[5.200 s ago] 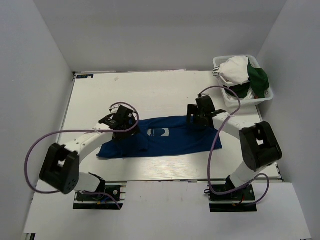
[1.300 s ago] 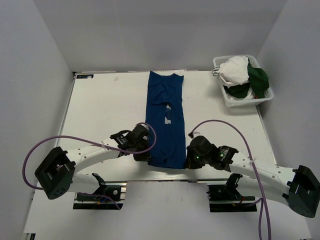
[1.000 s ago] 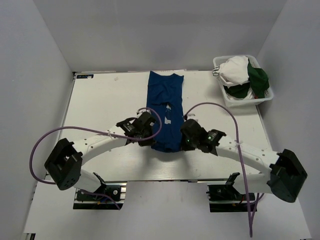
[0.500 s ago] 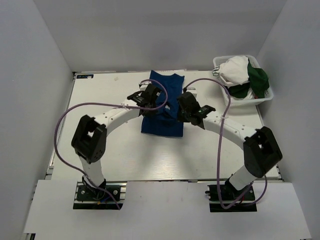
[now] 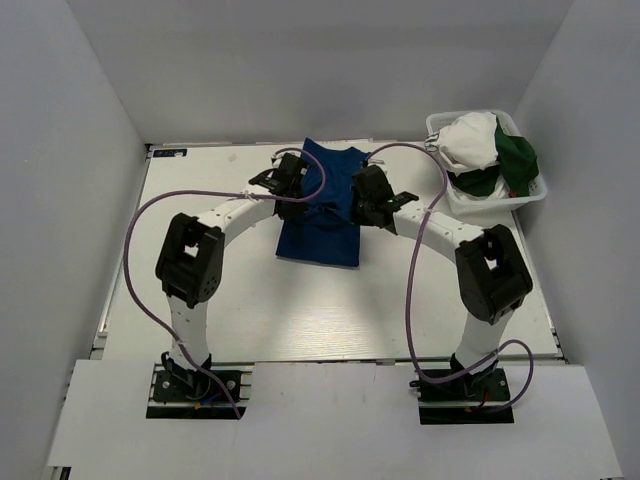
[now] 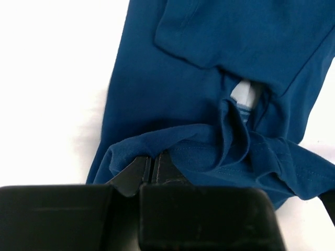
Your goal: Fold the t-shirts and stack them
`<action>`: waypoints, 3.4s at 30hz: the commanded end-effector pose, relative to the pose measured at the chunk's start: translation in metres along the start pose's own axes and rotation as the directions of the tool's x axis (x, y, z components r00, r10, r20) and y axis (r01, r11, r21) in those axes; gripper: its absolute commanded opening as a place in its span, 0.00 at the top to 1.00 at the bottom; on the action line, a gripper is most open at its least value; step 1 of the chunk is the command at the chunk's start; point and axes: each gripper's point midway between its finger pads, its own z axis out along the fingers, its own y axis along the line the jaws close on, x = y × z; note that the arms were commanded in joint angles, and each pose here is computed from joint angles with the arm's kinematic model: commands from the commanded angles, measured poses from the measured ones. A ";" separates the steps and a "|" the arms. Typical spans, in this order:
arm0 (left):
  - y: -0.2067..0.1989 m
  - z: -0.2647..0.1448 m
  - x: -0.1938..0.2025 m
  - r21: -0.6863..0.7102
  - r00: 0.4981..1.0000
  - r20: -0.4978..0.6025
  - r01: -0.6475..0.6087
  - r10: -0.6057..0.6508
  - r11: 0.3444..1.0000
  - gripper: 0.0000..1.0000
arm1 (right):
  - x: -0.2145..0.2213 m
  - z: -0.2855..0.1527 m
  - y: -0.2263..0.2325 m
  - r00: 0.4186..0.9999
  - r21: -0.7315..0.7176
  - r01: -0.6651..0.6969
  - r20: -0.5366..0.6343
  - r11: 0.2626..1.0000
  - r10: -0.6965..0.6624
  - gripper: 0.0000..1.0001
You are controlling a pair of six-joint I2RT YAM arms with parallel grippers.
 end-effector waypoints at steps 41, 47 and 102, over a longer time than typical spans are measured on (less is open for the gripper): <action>0.134 -0.141 0.071 -0.038 0.952 0.177 0.261 -0.251 0.965 0.00 | 0.001 0.065 0.074 0.905 -0.147 0.416 -0.021 0.897 -0.424 0.10; 0.138 -0.141 0.072 -0.065 0.954 0.176 0.259 -0.244 0.964 0.00 | -0.062 0.109 0.060 0.920 0.023 0.385 0.076 0.923 -0.385 0.10; 0.096 -0.085 0.063 0.034 0.992 0.080 0.092 -0.094 0.995 0.00 | -0.081 0.052 0.041 0.941 -0.072 0.325 0.123 0.943 -0.315 0.10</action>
